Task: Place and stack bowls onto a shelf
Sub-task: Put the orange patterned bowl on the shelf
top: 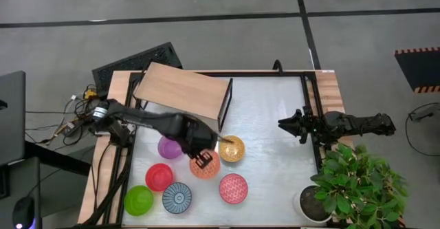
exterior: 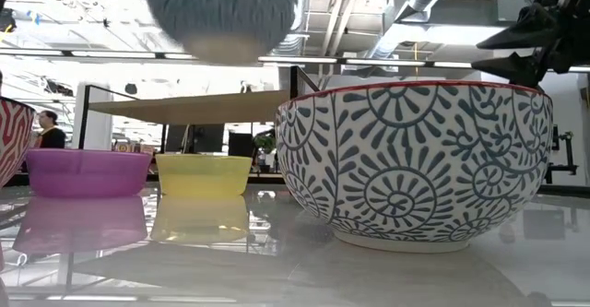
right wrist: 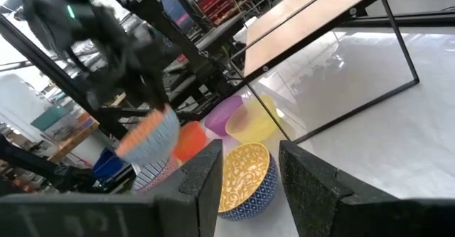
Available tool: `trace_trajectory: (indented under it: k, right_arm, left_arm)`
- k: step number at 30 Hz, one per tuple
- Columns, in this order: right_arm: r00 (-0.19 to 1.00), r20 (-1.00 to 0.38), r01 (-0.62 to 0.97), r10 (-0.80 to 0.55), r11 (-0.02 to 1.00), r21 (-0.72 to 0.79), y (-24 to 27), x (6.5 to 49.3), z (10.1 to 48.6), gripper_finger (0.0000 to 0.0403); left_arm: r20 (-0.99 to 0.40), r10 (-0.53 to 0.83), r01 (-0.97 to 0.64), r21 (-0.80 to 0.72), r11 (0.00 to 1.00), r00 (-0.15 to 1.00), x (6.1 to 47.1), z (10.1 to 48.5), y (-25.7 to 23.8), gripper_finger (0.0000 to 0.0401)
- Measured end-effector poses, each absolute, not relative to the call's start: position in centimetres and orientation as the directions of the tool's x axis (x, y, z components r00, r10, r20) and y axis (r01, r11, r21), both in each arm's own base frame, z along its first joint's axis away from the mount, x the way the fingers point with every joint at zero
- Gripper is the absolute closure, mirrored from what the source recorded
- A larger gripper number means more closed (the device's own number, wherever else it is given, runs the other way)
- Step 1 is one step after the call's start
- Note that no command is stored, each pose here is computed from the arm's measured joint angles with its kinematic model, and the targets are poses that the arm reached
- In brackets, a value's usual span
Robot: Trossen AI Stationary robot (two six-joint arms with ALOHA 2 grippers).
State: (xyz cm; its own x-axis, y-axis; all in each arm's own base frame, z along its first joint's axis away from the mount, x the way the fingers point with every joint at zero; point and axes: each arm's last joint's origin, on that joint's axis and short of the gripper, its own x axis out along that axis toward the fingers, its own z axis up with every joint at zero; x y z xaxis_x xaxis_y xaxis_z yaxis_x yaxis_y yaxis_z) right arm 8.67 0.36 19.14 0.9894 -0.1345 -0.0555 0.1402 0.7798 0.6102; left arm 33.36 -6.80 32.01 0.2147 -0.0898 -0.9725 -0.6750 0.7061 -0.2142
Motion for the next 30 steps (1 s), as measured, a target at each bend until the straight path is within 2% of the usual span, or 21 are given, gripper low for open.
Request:
trace_trajectory:
  k: [5,11,15,21,30]
  right_arm:
    - [0.988,-0.073,0.151,-0.135,0.781,0.606,0.4,8.7,19.0,0.0239]
    - [0.987,-0.092,0.164,-0.135,0.783,0.601,0.4,8.6,18.8,0.0239]
    - [0.987,-0.092,0.163,-0.135,0.782,0.601,0.4,8.6,18.8,0.0239]
    - [0.986,-0.092,0.164,-0.136,0.777,0.608,0.4,8.6,18.8,0.0239]
    - [0.982,-0.091,0.188,-0.168,0.774,0.605,0.3,8.6,18.8,0.0239]
  left_arm:
    - [-0.977,-0.05,-0.67,-0.179,0.721,0.208,32.0,37.2,-2.9,0.0401]
    - [-0.939,0.113,-0.763,-0.189,0.618,0.325,30.5,41.1,3.8,0.0401]
    - [-0.926,0.215,-0.805,-0.136,0.578,0.311,29.3,41.8,8.1,0.0401]
    - [-0.913,0.343,-0.872,-0.026,0.489,0.22,26.8,41.8,14.2,0.0401]
    - [-0.925,0.354,-0.943,-0.011,0.332,0.135,21.3,41.6,21.9,0.0401]
